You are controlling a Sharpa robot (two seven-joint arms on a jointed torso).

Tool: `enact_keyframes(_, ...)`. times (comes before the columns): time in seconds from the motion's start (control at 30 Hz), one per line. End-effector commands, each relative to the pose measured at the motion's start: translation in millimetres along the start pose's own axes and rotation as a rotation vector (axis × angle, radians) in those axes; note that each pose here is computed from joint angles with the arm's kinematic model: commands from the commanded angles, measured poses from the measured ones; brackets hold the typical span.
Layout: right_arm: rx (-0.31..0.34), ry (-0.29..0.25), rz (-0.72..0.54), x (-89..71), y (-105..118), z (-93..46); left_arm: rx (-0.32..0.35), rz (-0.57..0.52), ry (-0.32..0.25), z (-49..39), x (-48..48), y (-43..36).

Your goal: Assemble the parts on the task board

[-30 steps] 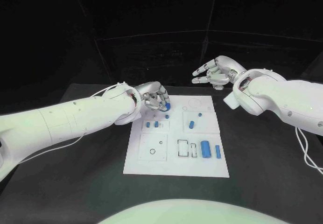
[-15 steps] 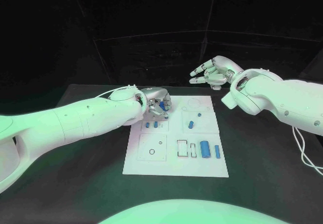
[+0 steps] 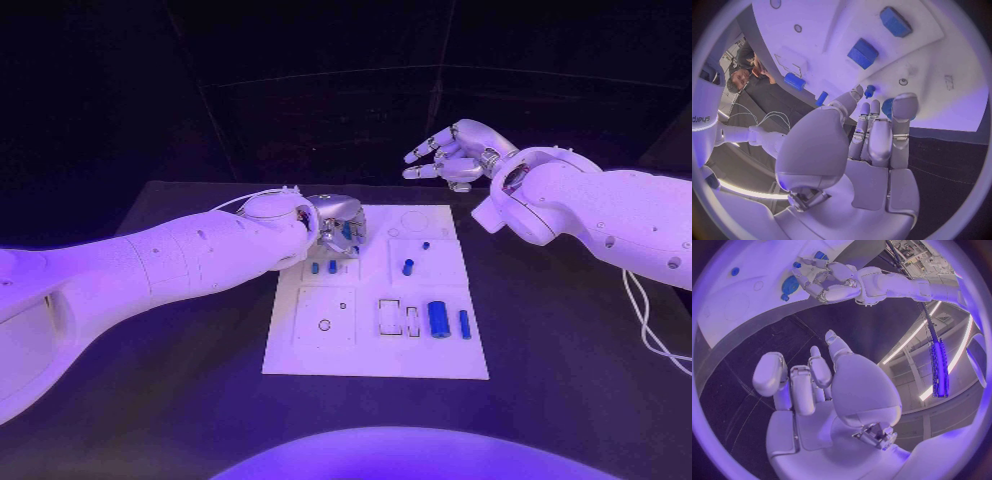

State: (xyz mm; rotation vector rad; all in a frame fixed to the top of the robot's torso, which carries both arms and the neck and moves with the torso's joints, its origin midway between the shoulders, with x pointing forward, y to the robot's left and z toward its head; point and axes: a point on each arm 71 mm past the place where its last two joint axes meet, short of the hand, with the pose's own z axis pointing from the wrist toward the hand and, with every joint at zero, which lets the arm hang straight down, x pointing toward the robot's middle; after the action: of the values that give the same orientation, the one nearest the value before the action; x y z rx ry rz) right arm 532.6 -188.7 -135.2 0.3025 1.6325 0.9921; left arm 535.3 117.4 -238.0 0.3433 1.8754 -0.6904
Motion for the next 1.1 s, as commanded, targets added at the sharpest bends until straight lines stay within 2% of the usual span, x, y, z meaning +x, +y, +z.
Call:
enact_keyframes(0.03, -0.012, 0.004, -0.002, -0.2, 1.8, 0.6, -0.005, 0.022, 0.017, 1.3, 0.6, 0.8)
enact_keyframes(1.1, -0.018, 0.005, -0.001, 1.7, 3.7, 2.2, -0.045, 0.024, 0.099, 13.9, 10.4, 0.9)
